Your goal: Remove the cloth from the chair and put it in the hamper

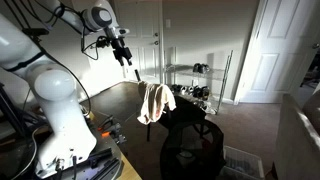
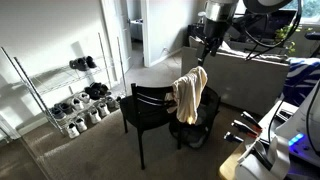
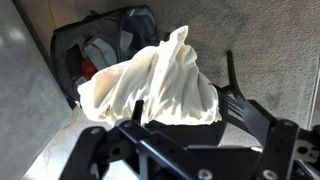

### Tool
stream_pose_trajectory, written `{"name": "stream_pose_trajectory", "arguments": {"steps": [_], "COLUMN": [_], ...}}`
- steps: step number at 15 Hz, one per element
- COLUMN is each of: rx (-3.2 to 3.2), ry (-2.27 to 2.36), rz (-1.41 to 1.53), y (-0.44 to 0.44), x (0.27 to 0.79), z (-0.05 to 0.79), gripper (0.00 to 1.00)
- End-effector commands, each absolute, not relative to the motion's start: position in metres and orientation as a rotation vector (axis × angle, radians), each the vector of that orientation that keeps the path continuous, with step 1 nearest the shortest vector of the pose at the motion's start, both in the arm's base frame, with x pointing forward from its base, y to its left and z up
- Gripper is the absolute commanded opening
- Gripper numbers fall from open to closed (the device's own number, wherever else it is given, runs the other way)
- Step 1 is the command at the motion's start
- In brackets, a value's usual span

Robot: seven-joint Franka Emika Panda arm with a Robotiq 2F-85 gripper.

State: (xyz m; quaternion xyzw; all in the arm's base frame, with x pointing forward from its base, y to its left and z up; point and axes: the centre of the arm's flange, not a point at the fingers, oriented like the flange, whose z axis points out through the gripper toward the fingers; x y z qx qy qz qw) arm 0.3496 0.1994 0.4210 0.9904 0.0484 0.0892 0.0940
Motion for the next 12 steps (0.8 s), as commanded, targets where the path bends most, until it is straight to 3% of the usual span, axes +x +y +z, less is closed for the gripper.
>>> {"name": "stream_pose_trajectory", "arguments": {"steps": [1,12], "rx": [2.938,2.973], "ry": [0.143,0.059], "rz": [0.265,0.281], "y": [0.199,0.212], "x": [0.350,0.365], "z": [0.421,0.417], "gripper": [1.00,1.00]}}
